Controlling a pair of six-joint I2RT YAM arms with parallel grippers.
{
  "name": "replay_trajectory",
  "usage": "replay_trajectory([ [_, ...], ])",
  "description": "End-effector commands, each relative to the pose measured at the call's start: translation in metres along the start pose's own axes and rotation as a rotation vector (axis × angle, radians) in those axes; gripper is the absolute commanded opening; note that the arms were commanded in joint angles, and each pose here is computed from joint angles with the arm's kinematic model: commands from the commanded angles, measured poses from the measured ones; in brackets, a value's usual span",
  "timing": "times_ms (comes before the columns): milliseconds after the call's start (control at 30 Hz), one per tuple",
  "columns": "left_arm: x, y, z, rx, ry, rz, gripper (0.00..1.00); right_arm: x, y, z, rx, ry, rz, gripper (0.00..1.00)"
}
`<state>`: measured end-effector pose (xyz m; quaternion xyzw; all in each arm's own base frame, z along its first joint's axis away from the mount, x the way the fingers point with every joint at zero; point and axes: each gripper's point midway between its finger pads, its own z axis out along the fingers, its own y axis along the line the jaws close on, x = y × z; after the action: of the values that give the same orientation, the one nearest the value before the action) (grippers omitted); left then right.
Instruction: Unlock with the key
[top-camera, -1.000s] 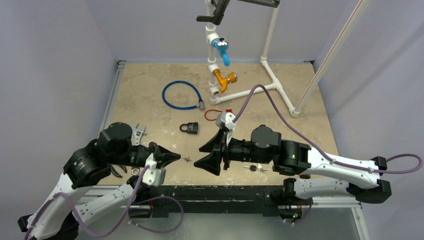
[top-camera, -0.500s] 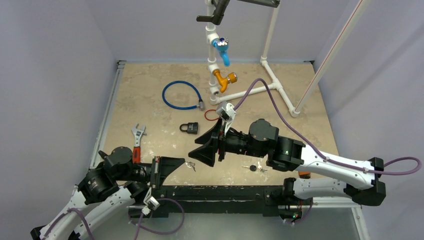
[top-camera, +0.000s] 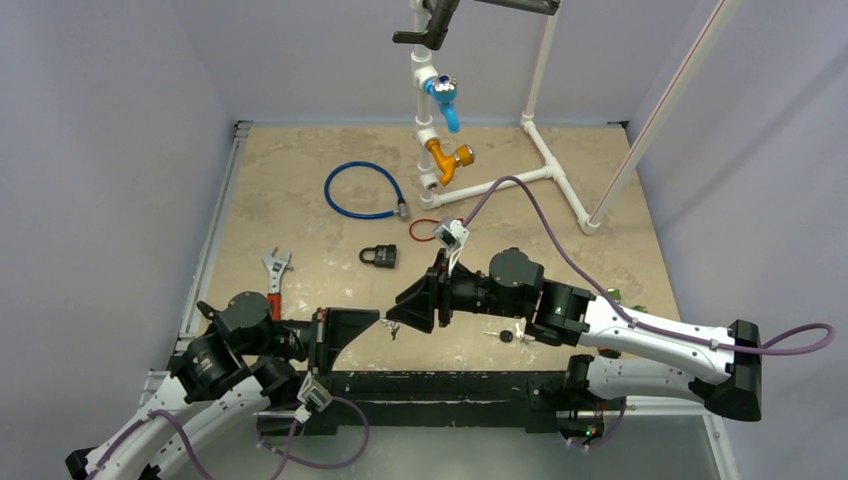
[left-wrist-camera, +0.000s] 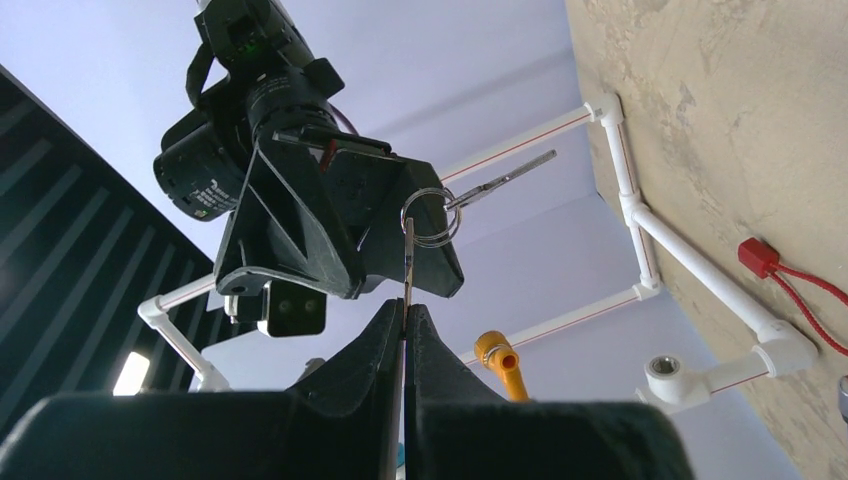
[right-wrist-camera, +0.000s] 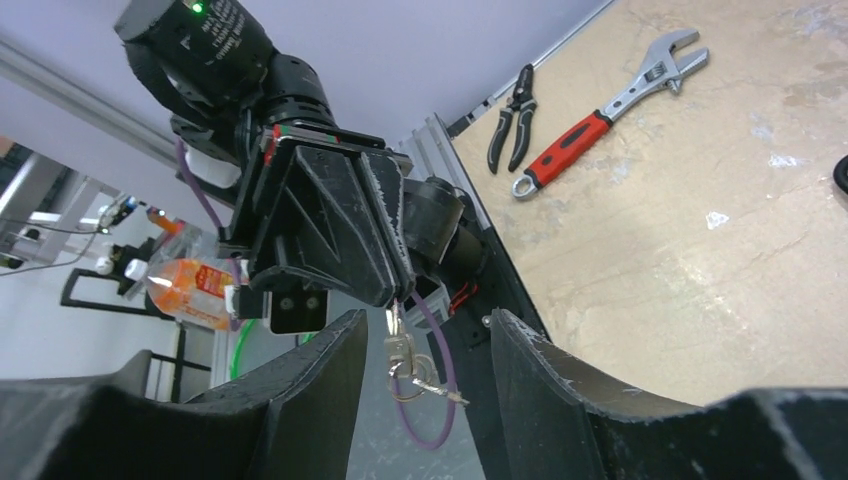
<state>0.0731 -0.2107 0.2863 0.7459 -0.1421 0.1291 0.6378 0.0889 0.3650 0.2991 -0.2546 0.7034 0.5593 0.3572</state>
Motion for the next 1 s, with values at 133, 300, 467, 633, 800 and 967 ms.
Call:
replay_trajectory([
  [133, 0.004, 0.024, 0.005, -0.033, 0.025, 0.455, 0.00, -0.010, 0.026, -0.008, -0.137, -0.046, 0.033, 0.38],
  [300, 0.011, 0.022, 0.007, -0.019, 0.050, 0.465, 0.00, -0.003, 0.029, -0.002, -0.174, -0.011, 0.041, 0.36],
  [467, 0.012, 0.021, 0.005, -0.013, 0.061, 0.465, 0.00, -0.003, 0.025, 0.000, -0.159, -0.006, 0.046, 0.35],
  [633, 0.013, 0.022, 0.004, -0.016, 0.070, 0.464, 0.00, -0.002, 0.017, 0.000, -0.131, 0.004, 0.053, 0.34],
  [800, 0.015, 0.024, 0.005, -0.020, 0.079, 0.471, 0.00, 0.002, 0.012, -0.001, -0.139, 0.013, 0.084, 0.32],
  [967, 0.019, 0.026, 0.006, -0.026, 0.092, 0.483, 0.00, 0.003, 0.013, 0.000, -0.172, 0.023, 0.107, 0.23],
])
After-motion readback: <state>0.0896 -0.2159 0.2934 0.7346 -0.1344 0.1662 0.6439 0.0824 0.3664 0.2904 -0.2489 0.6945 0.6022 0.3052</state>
